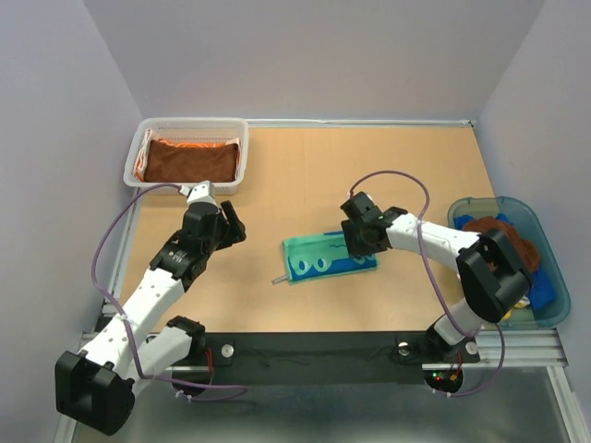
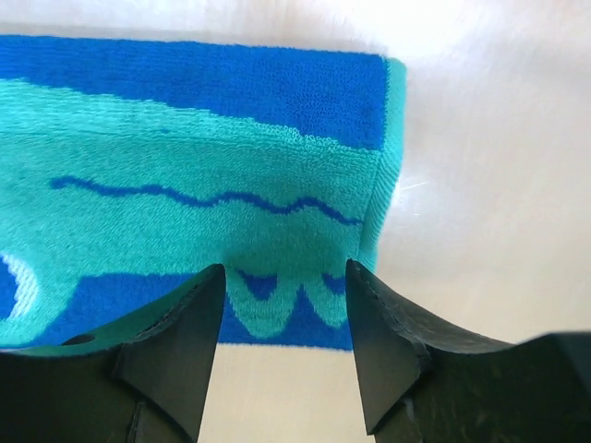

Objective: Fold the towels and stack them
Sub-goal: Neatly place the folded towel into the bin

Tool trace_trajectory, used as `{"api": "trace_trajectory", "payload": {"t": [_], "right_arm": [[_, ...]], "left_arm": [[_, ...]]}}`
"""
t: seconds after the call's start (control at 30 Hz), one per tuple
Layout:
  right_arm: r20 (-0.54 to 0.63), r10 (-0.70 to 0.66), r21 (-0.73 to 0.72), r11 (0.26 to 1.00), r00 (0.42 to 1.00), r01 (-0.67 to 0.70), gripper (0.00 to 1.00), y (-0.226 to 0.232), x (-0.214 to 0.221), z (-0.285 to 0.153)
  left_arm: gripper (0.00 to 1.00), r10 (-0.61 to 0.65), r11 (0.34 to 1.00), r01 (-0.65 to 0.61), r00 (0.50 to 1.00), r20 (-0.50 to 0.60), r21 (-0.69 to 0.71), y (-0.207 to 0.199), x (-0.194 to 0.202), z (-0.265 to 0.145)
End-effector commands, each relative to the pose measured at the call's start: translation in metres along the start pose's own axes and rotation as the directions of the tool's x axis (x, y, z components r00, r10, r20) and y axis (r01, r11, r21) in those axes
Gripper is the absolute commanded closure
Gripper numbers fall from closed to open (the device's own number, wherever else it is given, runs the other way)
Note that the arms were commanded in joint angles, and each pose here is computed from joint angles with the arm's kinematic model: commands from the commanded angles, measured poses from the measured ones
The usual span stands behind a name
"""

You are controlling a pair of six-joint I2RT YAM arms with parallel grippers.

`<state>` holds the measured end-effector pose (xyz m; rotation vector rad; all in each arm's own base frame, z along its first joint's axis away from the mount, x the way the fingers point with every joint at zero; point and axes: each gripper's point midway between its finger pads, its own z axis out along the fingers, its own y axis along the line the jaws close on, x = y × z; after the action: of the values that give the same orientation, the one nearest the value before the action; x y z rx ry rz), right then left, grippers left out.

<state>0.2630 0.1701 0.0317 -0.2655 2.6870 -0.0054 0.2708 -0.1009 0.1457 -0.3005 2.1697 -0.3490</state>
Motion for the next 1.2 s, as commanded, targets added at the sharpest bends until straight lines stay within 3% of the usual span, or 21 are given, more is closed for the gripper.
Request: {"api": "trace_trajectory", "payload": {"t": [0.0,0.2,0.47,0.67,1.07,1.1,1.17], "right_arm": [[0.171,-0.081,0.007,0.997,0.982,0.081,0.40,0.001,-0.046,-0.047],[0.306,-0.234,-0.175,0.939,0.923,0.296,0.37,0.084,-0.041,-0.090],[0.320,-0.477,-0.228,0.800,0.819,0.555,0.37,0.178,-0.012,-0.078],[0.308,-0.549,-0.223,0.752,0.777,0.620,0.41,0.209,-0.005,-0.058],[0.213,-0.630,-0.201,0.720,0.747,0.664,0.47,0.215,0.028,-0.010],[0.202,-0.635,-0.203,0.717,0.746,0.666,0.49,0.214,0.032,-0.007],[0.179,-0.645,-0.198,0.716,0.743,0.669,0.61,0.208,0.040,-0.001]], "left_arm": [[0.28,0.004,1.000,-0.004,0.999,0.037,0.008,0.000,-0.007,-0.002],[0.26,-0.012,1.000,0.012,0.999,0.051,0.002,0.004,-0.011,-0.002],[0.10,-0.020,1.000,0.021,0.999,0.034,-0.010,0.009,-0.010,0.002],[0.01,-0.035,0.998,0.038,0.998,0.056,-0.045,0.016,-0.014,0.000],[0.01,-0.048,0.996,0.051,0.998,0.046,-0.075,0.024,-0.012,0.003],[0.01,-0.049,0.996,0.052,0.998,0.042,-0.068,0.023,-0.011,0.004],[0.01,-0.056,0.997,0.058,0.998,0.032,-0.053,0.020,-0.008,0.005]]}}
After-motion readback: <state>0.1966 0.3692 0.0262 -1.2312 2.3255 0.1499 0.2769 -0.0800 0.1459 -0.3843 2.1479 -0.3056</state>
